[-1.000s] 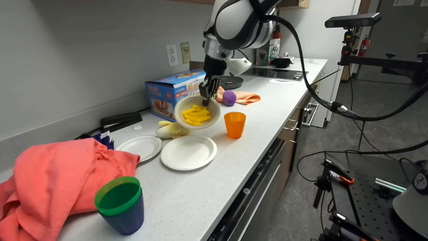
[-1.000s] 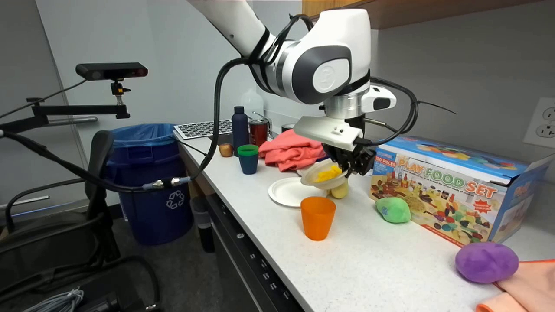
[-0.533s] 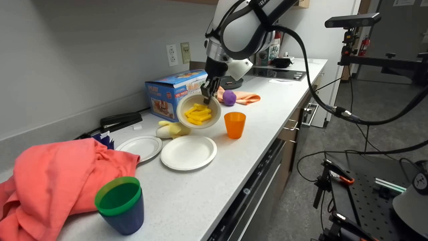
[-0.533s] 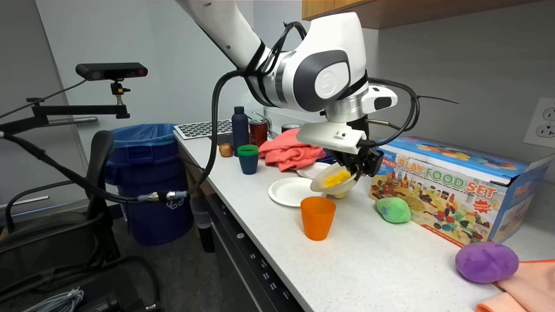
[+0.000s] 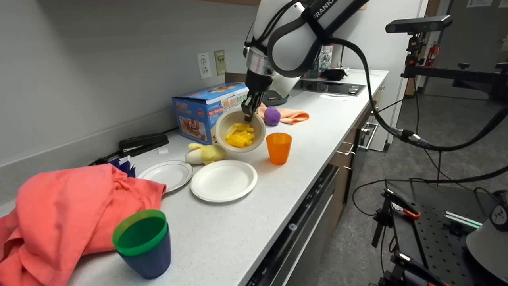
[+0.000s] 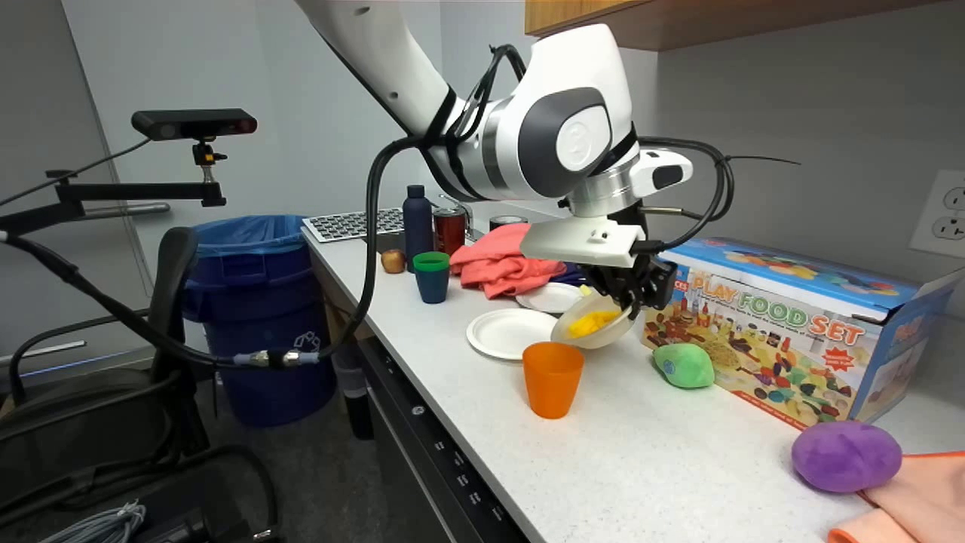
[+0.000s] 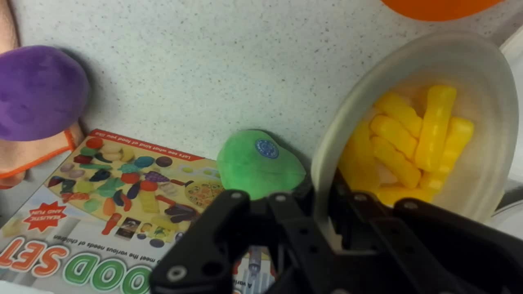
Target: Pick up the plate and pour it's contents on the other plate
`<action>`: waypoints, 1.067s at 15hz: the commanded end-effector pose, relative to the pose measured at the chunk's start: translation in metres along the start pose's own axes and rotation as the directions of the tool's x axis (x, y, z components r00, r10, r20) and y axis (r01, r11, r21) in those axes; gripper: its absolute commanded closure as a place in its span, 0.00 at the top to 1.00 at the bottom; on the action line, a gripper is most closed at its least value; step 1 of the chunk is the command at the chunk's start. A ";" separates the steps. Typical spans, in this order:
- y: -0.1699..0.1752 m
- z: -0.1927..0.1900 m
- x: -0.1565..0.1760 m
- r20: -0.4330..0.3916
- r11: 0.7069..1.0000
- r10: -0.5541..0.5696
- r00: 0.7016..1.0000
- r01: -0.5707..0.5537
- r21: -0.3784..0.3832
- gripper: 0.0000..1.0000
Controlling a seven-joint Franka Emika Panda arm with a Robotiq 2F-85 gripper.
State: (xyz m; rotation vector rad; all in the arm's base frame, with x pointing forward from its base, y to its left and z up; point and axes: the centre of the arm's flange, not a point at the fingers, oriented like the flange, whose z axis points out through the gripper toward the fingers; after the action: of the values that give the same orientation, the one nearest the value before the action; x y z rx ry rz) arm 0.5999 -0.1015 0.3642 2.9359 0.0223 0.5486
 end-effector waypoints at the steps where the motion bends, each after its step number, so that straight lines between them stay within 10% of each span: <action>1: -0.004 -0.009 -0.006 -0.002 0.999 -0.013 1.000 0.013 -0.039 0.02; 9: -0.025 -0.009 -0.014 0.108 0.993 -0.021 0.994 0.007 0.121 0.02; 16: -0.021 -0.011 -0.014 0.102 0.997 -0.005 0.995 -0.003 0.077 0.02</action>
State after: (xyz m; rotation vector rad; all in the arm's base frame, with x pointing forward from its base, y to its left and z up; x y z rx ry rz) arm 0.5899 -0.0784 0.3575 3.0526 0.0411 0.3951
